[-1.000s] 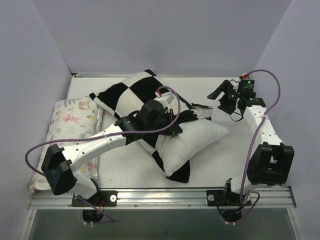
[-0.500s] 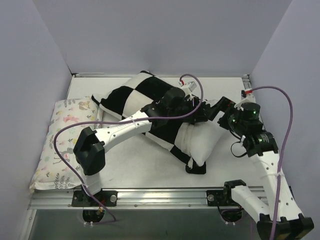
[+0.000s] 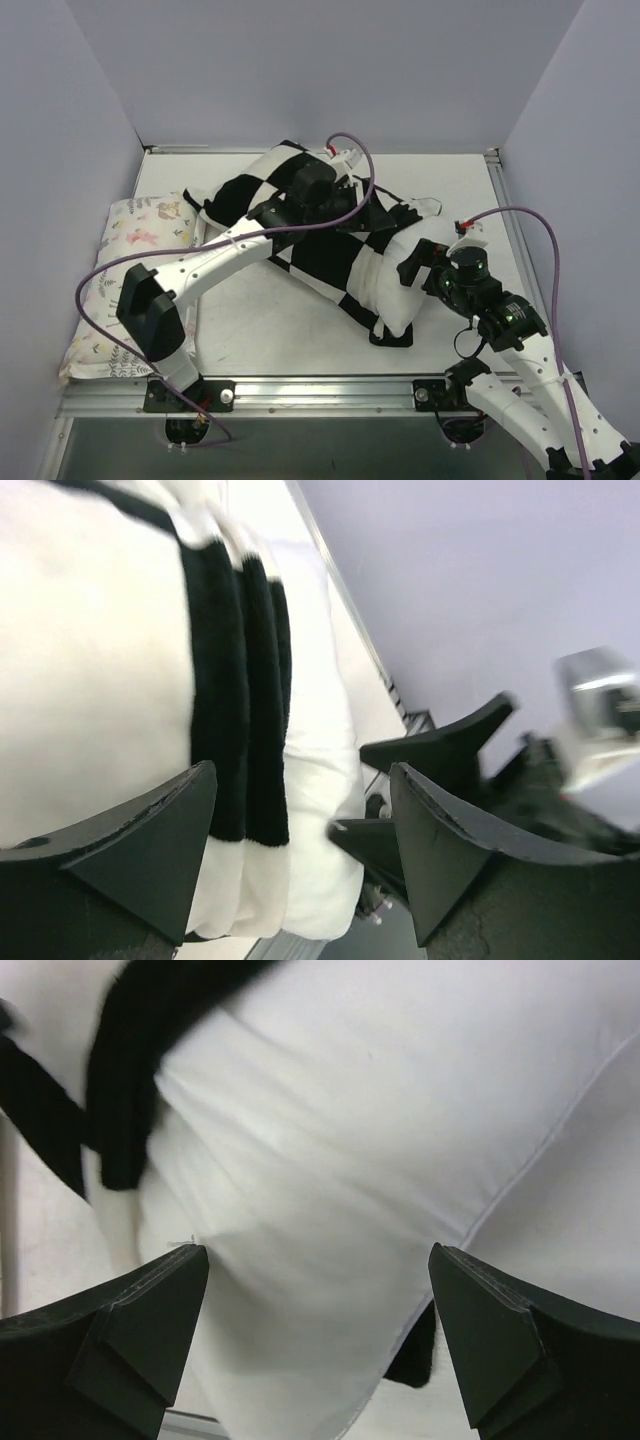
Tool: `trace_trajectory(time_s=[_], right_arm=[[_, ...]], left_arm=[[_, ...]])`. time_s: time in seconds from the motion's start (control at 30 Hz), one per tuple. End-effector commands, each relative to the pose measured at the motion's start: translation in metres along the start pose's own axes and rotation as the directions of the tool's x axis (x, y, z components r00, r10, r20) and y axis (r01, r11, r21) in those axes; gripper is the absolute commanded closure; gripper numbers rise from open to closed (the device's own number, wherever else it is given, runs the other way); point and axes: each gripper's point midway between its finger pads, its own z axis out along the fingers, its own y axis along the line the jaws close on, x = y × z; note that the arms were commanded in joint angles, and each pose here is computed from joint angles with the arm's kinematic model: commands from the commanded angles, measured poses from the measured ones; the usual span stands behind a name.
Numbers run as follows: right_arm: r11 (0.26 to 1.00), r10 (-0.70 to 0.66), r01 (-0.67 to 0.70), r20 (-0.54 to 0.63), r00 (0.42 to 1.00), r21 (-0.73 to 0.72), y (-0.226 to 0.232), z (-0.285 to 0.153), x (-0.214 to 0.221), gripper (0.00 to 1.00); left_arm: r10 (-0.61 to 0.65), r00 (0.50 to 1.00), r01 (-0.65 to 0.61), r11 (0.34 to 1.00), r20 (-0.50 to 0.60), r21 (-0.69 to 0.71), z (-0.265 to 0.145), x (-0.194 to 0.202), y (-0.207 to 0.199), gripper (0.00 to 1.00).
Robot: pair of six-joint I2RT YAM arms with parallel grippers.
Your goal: Remove the pillowcase from the pillow
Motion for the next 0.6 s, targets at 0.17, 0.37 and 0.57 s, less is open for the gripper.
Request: trace_trajectory(time_s=[0.17, 0.37, 0.57], right_arm=[[0.998, -0.046, 0.049, -0.078, 0.996, 0.032, -0.009, 0.006, 0.031, 0.00], [0.998, -0.045, 0.042, -0.057, 0.997, -0.048, 0.010, -0.004, 0.029, 0.00], [0.997, -0.060, 0.052, -0.138, 0.989, -0.056, 0.014, 0.015, 0.059, 0.00]], left_arm=[[0.041, 0.978, -0.018, 0.993, 0.204, -0.116, -0.065, -0.047, 0.011, 0.21], [0.018, 0.946, 0.123, 0.904, 0.323, -0.410, -0.099, -0.042, 0.106, 0.18], [-0.003, 0.943, 0.162, 0.879, 0.334, -0.448, -0.098, -0.035, 0.148, 0.16]])
